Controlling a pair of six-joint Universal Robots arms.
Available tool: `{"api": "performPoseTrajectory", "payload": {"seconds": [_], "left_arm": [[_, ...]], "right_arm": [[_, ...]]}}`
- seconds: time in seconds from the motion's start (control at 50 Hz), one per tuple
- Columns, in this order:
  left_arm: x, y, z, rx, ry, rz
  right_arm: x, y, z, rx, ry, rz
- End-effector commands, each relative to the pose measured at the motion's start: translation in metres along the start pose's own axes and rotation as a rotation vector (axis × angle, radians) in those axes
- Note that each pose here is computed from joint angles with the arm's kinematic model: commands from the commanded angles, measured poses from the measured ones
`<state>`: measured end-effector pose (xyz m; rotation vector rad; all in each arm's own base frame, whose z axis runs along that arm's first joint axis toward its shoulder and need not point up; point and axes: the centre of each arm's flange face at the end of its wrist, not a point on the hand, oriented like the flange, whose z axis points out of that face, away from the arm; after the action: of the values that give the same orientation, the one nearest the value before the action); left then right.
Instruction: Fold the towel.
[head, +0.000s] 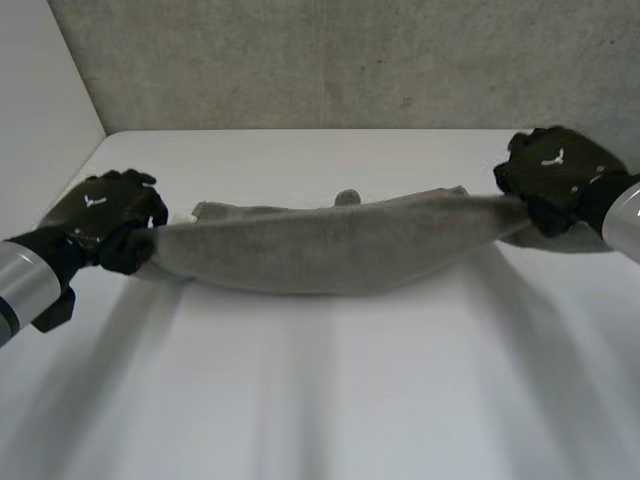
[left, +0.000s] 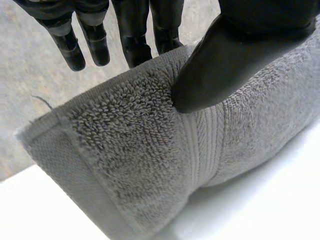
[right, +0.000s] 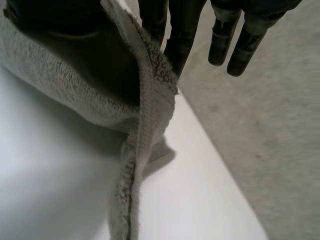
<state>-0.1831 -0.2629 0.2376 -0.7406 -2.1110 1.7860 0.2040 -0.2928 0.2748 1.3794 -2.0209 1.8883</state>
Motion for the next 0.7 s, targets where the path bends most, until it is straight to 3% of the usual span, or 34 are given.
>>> {"api": "performPoseTrajectory", "payload": {"seconds": [0.02, 0.2, 0.48, 0.7], "left_arm": [[-0.001, -0.027, -0.001, 0.082, -0.025, 0.043], [0.009, -0.042, -0.006, 0.131, -0.033, 0.067], [0.006, 0.002, 0.018, 0.004, -0.005, 0.005], [0.007, 0.016, 0.016, -0.035, -0.006, -0.020]], "right_arm": [[0.014, -0.019, -0.008, 0.052, 0.069, -0.045], [0.016, -0.024, -0.012, 0.057, 0.089, -0.055], [-0.012, 0.028, 0.025, -0.071, -0.031, 0.035], [-0.025, 0.072, 0.035, -0.087, 0.001, 0.299]]}}
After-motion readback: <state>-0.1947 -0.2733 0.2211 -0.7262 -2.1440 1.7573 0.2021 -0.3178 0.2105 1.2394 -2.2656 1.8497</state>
